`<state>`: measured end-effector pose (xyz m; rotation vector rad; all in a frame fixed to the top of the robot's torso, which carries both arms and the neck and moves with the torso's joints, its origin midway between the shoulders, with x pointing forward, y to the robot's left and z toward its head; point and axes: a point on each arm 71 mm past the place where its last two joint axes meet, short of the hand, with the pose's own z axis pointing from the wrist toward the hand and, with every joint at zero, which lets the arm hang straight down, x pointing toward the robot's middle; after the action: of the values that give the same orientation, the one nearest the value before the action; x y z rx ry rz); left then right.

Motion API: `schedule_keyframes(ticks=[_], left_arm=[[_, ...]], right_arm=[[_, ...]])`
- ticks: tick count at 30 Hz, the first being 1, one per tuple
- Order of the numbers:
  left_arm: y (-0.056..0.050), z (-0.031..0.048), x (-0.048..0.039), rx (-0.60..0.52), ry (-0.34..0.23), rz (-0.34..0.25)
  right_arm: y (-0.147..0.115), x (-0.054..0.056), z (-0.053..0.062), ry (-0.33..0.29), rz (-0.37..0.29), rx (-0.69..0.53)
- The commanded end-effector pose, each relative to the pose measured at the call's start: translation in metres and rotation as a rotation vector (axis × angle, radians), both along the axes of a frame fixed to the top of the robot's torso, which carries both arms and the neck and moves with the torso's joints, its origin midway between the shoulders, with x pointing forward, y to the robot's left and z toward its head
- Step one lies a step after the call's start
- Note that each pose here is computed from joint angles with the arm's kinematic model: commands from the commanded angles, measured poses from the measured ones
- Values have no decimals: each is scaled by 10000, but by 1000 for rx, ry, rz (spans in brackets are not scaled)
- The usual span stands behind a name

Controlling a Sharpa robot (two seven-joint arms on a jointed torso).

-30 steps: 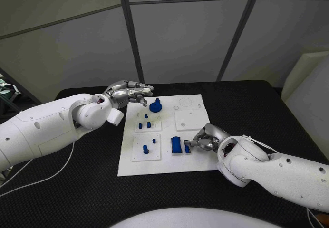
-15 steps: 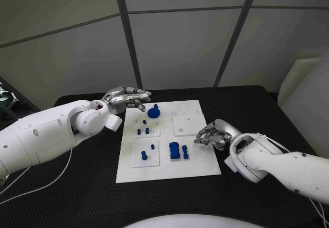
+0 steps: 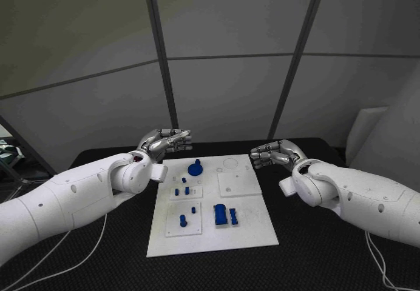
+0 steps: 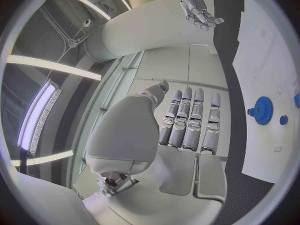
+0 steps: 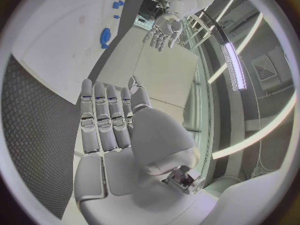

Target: Assemble the parts on the task board

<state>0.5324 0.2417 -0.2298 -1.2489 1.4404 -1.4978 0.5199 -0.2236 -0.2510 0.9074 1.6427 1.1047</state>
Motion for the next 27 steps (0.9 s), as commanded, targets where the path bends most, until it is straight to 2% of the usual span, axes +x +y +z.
schedule_keyframes(ticks=[1, 5, 12, 15, 16, 21, 27], left_arm=[[112, -26, 92, -32, -40, 213], [98, -151, 161, -27, -47, 322], [41, -272, 182, -28, -37, 383], [15, -301, 178, -29, -31, 391], [-18, -311, 174, -18, -8, 316], [-52, -290, 133, -7, -14, 314], [-163, -219, -20, 32, -32, 307]], right_arm=[[47, 119, 28, -38, 37, 194], [101, 280, -46, -38, 10, 237], [168, 374, -86, -46, -12, 270], [190, 383, -87, -49, -15, 282], [163, 371, -128, -26, -31, 206], [174, 334, -106, -37, -43, 217], [210, 191, -32, -68, -87, 251]])
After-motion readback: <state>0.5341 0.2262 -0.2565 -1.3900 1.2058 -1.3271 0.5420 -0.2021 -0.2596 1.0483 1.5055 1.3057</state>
